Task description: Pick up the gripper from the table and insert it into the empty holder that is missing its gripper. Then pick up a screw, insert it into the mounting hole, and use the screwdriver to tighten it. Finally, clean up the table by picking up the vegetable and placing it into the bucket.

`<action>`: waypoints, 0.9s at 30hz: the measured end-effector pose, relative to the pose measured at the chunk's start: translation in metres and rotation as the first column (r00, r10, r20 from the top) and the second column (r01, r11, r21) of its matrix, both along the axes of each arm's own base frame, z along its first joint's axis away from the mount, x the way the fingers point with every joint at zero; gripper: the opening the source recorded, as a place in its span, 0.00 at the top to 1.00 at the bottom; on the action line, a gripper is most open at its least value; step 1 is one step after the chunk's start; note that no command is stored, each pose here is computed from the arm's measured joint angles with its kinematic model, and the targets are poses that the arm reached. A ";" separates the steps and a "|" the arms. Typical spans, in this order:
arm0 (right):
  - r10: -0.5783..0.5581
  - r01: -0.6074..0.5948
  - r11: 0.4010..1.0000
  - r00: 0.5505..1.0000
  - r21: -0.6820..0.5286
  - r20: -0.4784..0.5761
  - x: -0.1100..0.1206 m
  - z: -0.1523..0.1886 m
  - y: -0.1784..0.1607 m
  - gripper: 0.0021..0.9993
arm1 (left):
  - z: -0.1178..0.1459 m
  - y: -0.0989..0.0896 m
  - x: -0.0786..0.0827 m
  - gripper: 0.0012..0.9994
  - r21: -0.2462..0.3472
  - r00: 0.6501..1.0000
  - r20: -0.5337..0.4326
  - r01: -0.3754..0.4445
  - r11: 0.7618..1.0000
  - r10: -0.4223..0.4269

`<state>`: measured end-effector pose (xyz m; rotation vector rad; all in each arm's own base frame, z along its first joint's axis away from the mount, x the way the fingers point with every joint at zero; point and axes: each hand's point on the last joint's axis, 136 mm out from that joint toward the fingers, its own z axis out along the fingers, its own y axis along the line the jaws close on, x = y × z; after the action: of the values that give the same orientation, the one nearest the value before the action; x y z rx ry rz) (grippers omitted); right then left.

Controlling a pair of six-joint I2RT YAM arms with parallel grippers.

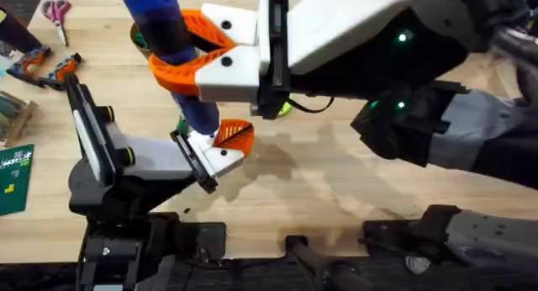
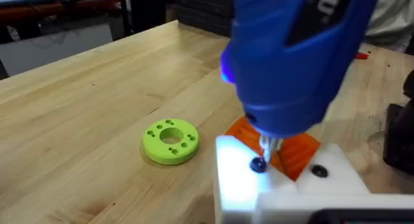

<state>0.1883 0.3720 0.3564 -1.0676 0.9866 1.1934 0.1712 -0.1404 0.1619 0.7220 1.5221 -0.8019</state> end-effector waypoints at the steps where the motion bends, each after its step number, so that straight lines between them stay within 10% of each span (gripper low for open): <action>1: 0.000 0.000 1.000 1.000 0.000 0.000 0.000 0.000 0.000 0.98 | 0.000 0.000 0.000 0.99 0.000 1.000 0.000 0.000 1.000 0.000; 27: -0.004 0.004 1.000 1.000 -0.003 0.000 0.001 -0.002 0.001 0.98 | 0.000 0.000 0.000 0.99 0.000 1.000 0.000 0.000 1.000 0.000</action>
<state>0.1898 0.3729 0.3545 -1.0676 0.9903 1.1886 0.1712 -0.1404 0.1620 0.7221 1.5218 -0.8017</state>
